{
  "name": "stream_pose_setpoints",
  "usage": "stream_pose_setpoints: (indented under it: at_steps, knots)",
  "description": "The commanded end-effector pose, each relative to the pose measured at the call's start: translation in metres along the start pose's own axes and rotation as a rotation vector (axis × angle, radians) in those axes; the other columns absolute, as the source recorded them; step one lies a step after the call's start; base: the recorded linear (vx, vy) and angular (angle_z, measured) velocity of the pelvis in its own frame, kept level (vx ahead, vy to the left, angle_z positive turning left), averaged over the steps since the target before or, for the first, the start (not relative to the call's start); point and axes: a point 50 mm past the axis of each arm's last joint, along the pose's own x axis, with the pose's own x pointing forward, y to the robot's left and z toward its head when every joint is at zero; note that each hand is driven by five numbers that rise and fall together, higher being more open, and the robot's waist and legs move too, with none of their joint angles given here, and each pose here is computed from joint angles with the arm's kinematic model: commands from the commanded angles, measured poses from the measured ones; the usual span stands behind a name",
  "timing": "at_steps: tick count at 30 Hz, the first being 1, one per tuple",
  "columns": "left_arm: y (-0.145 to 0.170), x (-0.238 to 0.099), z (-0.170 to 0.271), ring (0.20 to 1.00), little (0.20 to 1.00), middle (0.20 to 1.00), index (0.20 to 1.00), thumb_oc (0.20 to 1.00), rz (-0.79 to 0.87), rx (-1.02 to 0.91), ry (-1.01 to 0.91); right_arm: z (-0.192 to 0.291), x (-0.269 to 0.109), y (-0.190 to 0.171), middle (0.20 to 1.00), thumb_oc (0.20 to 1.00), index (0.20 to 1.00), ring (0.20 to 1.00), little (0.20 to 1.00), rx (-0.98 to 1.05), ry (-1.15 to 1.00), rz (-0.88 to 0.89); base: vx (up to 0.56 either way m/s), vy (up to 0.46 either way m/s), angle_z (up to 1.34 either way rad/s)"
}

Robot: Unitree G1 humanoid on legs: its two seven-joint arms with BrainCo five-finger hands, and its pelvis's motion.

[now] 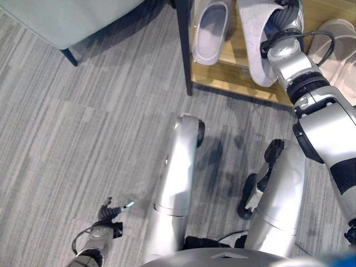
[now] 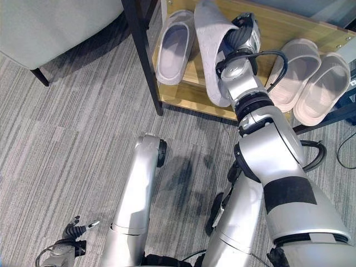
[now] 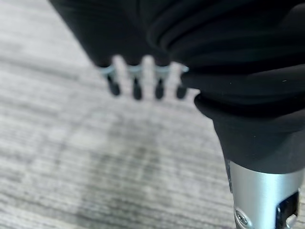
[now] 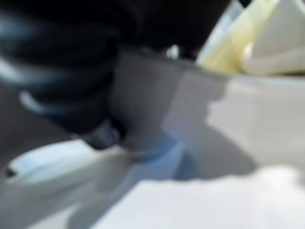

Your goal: Arrange the slippers neatly on the shoe rack.

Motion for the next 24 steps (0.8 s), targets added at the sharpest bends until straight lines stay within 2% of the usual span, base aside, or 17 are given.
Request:
stream_pose_setpoints:
  at_steps: [1, 8, 9, 10, 11, 14, 24]
  knots:
    - [0.0, -0.008, -0.019, 1.0, 1.0, 1.0, 1.0, 1.0, -0.012, 0.078, 0.022, 0.03, 0.02, -0.059, 0.2, 0.2, 0.2, 0.2, 0.2, -0.019, -0.147, -0.195, 0.0, 0.0, 0.0]
    - [-0.005, -0.012, -0.027, 1.0, 1.0, 1.0, 1.0, 1.0, -0.019, 0.098, 0.044, 0.028, 0.022, -0.064, 0.2, 0.2, 0.2, 0.2, 0.2, -0.049, -0.154, -0.21, 0.0, 0.0, 0.0]
    - [-0.005, -0.012, -0.027, 1.0, 1.0, 1.0, 1.0, 1.0, -0.019, 0.098, 0.044, 0.028, 0.022, -0.064, 0.335, 0.335, 0.335, 0.335, 0.335, -0.049, -0.154, -0.21, 0.0, 0.0, 0.0]
    - [-0.007, -0.012, -0.028, 1.0, 1.0, 1.0, 1.0, 1.0, -0.023, 0.105, 0.045, 0.026, 0.022, -0.065, 0.558, 0.558, 0.558, 0.558, 0.558, -0.043, -0.151, -0.212, 0.0, 0.0, 0.0]
    - [-0.007, -0.012, -0.028, 1.0, 1.0, 1.0, 1.0, 1.0, -0.023, 0.105, 0.045, 0.026, 0.022, -0.065, 1.0, 1.0, 1.0, 1.0, 1.0, -0.043, -0.151, -0.212, 0.0, 0.0, 0.0]
    - [-0.009, -0.011, -0.024, 1.0, 1.0, 1.0, 1.0, 1.0, -0.029, 0.128, 0.028, 0.031, 0.022, -0.065, 1.0, 1.0, 1.0, 1.0, 1.0, 0.032, -0.158, -0.209, 0.0, 0.011, 0.0]
    - [-0.016, -0.013, -0.025, 1.0, 1.0, 1.0, 1.0, 1.0, -0.083, 0.156, 0.028, 0.025, 0.023, -0.066, 1.0, 1.0, 1.0, 1.0, 1.0, 0.022, -0.133, -0.192, 0.0, 0.0, 0.0]
